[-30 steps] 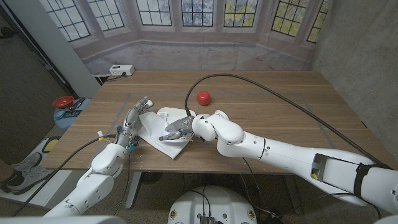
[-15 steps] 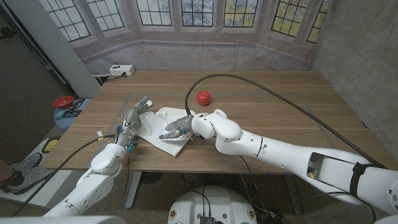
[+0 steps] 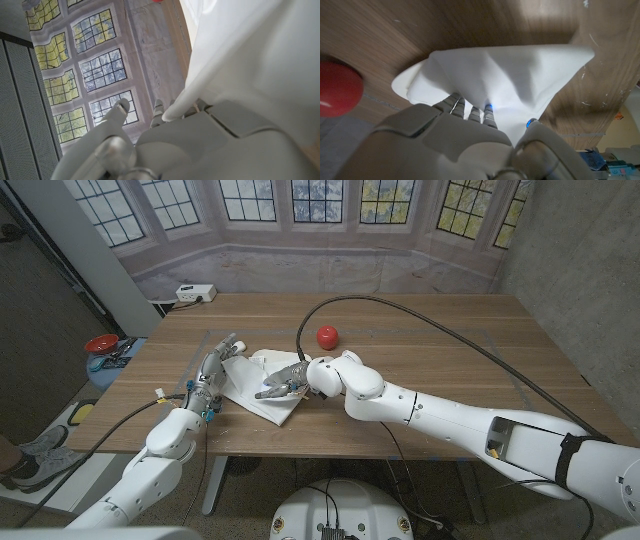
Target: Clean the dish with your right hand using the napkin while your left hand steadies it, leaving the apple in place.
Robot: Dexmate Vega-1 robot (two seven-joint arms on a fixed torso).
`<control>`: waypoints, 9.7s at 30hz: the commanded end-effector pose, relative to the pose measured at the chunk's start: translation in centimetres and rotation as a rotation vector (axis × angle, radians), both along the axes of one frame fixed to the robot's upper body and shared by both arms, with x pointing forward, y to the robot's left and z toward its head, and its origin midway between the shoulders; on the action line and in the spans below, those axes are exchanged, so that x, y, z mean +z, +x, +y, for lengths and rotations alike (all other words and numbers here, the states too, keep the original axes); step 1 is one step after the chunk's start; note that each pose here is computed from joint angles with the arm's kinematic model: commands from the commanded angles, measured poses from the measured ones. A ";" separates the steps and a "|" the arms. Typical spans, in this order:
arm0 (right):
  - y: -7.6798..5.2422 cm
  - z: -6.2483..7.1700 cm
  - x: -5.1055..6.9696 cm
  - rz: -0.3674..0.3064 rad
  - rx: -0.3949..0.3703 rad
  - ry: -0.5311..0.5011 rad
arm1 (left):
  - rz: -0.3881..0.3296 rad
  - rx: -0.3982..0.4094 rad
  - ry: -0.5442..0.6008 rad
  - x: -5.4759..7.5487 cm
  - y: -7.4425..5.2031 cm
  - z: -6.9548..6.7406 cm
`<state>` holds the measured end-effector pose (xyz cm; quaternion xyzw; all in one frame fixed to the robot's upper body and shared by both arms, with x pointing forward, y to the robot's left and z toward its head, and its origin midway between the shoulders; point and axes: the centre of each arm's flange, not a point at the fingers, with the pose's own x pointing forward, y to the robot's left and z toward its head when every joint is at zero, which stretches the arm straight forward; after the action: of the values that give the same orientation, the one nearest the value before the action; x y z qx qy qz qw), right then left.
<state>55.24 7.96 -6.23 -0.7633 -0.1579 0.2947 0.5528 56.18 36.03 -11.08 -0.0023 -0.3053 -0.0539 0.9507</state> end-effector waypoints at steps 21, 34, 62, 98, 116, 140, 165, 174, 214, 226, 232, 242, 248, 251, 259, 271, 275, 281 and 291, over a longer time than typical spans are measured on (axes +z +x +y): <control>2.6 -1.4 2.0 0.053 -0.026 0.020 | 0.011 0.003 -0.001 0.2 0.5 -0.1; 2.8 -2.1 2.3 0.048 -0.030 0.038 | 0.008 -0.003 0.003 0.2 0.4 -0.5; 2.5 -3.2 4.1 0.001 -0.027 0.089 | 0.010 0.002 0.002 -0.5 -0.5 -1.0; 5.9 -3.9 5.2 0.044 -0.070 0.096 | 0.020 -0.006 0.004 0.3 0.9 -1.2; 7.8 -6.1 6.4 0.037 -0.131 0.109 | 0.021 -0.018 0.013 1.1 2.0 -1.8; 7.3 -7.2 5.5 0.064 -0.138 0.128 | 0.028 -0.023 0.013 0.6 1.6 -2.6; 3.2 -4.8 3.7 0.085 -0.054 0.101 | 0.029 -0.030 0.009 0.2 1.2 -2.1; 2.2 -4.6 3.7 0.094 -0.036 0.080 | 0.027 -0.027 0.007 0.3 1.2 -1.7; -1.1 -3.5 5.1 0.193 0.054 0.054 | 0.035 -0.025 0.006 1.1 1.7 -0.2; -1.1 -4.0 5.9 0.172 0.053 0.077 | 0.034 -0.028 0.011 1.5 1.9 -0.3; -1.0 -4.0 6.0 0.171 0.051 0.084 | 0.031 -0.031 0.015 1.8 2.1 -0.3; -1.4 -4.0 6.3 0.161 0.063 0.102 | 0.031 -0.035 0.016 2.0 2.4 -0.3; -1.5 -4.0 6.4 0.145 0.078 0.126 | 0.030 -0.037 0.018 2.2 2.5 -0.3; -1.8 -4.1 6.7 0.128 0.080 0.146 | 0.030 -0.039 0.023 2.5 2.5 -0.3; -2.1 -4.8 7.5 0.085 0.071 0.197 | 0.016 -0.056 0.036 3.5 2.7 -0.7; -2.3 -5.2 7.8 0.053 0.072 0.251 | 0.019 -0.070 0.035 3.5 2.6 -0.9; -2.3 -5.4 7.9 0.038 0.075 0.287 | 0.017 -0.080 0.043 3.7 2.7 -1.0; -2.3 -5.5 8.1 0.013 0.068 0.314 | 0.018 -0.094 0.049 3.8 2.8 -1.0; -2.1 -6.0 8.5 -0.012 0.049 0.353 | 0.033 -0.121 0.058 3.7 3.3 -1.7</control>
<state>52.93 2.53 1.74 -0.6628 -0.2198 0.2940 0.6526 59.03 34.95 -7.32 0.0058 -0.2942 -0.1072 0.9497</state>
